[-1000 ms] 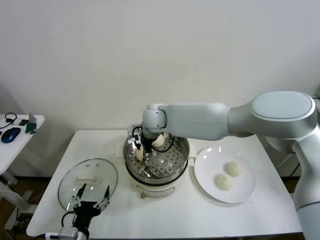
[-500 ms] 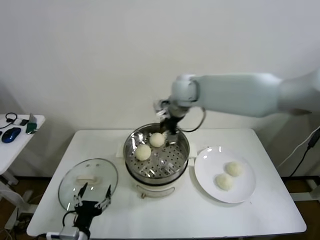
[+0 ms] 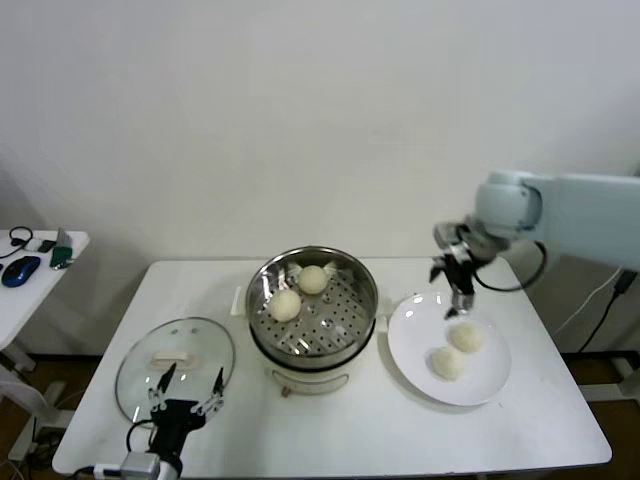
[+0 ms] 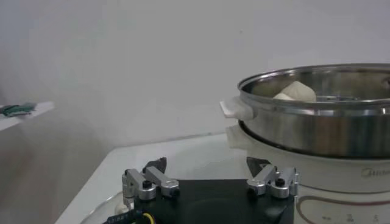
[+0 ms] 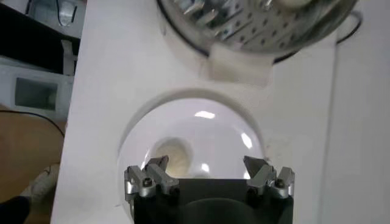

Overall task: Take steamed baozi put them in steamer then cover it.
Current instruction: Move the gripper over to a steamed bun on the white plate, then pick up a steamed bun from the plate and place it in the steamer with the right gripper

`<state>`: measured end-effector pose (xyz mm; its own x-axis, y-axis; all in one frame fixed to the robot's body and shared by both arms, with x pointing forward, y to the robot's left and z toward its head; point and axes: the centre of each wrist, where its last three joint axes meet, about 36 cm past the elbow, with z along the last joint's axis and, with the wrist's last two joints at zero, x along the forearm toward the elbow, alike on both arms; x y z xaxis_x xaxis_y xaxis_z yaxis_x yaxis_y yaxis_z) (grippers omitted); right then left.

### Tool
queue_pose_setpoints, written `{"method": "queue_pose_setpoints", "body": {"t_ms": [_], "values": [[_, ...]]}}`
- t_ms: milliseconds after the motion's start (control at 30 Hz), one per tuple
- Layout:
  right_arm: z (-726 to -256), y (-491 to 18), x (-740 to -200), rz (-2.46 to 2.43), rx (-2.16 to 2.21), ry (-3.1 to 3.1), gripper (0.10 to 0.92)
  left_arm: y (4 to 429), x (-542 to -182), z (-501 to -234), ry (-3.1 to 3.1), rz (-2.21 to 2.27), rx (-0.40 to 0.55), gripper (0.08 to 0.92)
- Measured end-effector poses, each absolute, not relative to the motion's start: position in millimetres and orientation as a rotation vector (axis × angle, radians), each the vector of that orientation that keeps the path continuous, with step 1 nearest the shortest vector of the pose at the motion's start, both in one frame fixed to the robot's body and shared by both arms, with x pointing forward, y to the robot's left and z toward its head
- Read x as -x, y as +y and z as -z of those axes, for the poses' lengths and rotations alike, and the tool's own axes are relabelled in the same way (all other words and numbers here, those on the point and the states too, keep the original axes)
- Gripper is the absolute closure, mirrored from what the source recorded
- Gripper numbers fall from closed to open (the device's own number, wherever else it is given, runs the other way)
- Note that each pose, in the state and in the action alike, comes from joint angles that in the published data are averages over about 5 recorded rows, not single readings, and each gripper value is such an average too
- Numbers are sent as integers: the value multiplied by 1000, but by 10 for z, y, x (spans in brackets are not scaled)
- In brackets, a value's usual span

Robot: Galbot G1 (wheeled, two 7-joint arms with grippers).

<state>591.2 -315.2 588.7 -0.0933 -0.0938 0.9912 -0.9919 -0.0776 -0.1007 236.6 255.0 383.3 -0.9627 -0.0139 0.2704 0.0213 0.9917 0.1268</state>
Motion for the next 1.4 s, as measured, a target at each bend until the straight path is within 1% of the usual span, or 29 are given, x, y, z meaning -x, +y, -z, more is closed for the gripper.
{"method": "queue_pose_setpoints", "body": {"t_ms": [200,400,600,767,900,1067,1133,1267,1400], "values": [[-5381,-3245,-5815,-1276,-1267,-1305,200,2561,-2342,-3821,-2857,190,0,177],[-4993,-3263,-5806,-1272,-1234,-1308,200,2571,-2324,-3793,-2848,191,-3,177],[-4700,-3237,-5808,-1263,-1213,-1302,200,2582,-2330,-3774,-2845,191,-5,177],[-4561,-3222,-5817,-1262,-1197,-1302,200,2588,-2347,-3770,-2845,193,-4,177],[-4506,-3227,-5819,-1259,-1192,-1301,220,2588,-2357,-3773,-2846,193,-5,177],[-4496,-3235,-5814,-1254,-1198,-1299,322,2587,-2355,-3786,-2847,194,-5,177],[-4525,-3233,-5823,-1258,-1205,-1296,343,2586,-2351,-3794,-2848,195,-5,177],[-4699,-3212,-5906,-1293,-1220,-1291,362,2586,-2342,-3807,-2848,201,-6,177],[-5064,-3173,-6085,-1353,-1234,-1291,361,2576,-2337,-3824,-2849,207,-6,177]]}}
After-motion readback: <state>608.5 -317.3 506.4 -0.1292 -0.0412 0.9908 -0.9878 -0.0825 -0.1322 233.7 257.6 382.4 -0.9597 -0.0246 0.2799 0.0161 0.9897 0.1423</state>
